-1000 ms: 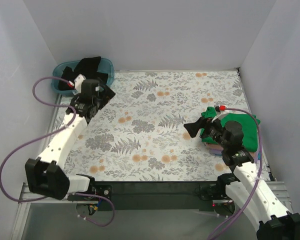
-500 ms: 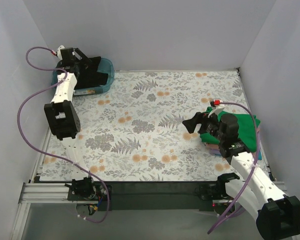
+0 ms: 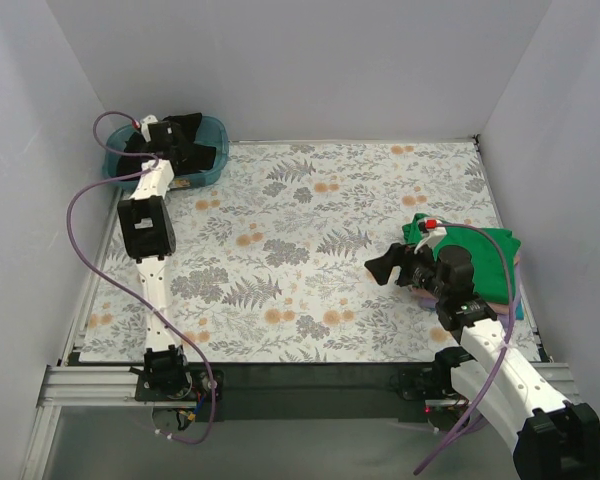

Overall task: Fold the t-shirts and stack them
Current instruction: Grab the tshirt from the pile, then move the tshirt to the center of the board

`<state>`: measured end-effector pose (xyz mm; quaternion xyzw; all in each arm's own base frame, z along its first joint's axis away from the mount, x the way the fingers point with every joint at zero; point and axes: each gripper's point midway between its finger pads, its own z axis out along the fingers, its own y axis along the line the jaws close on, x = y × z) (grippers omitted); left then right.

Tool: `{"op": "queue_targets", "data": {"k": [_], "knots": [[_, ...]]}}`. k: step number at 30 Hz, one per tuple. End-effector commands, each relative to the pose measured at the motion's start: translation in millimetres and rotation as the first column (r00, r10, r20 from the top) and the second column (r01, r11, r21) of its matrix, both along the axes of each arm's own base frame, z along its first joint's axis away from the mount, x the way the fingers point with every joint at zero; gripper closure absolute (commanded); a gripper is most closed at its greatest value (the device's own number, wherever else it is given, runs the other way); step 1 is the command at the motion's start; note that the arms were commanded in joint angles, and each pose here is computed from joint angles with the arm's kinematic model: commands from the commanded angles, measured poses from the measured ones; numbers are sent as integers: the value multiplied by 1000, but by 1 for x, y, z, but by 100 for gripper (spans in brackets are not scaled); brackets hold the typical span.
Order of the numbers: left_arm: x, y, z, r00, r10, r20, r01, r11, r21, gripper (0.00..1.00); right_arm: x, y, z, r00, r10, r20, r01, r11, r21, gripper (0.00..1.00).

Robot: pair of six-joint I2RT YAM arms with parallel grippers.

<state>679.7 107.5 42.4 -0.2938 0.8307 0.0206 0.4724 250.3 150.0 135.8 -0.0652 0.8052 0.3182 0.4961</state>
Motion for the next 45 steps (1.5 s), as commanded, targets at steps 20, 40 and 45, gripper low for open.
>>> {"op": "queue_targets", "data": {"k": [20, 40, 45], "knots": [[-56, -86, 360, 857, -131, 498, 27, 977, 212, 100, -15, 4, 8, 999, 36, -1, -36, 999, 33, 4], [-388, -355, 541, 169, -595, 786, 891, 433, 136, 100, -50, -21, 8, 996, -74, -49, 76, 997, 34, 3], [-373, -354, 486, 295, -592, 750, 882, 470, 24, 100, -55, -28, 14, 992, -118, -49, 120, 992, 45, 4]]}}
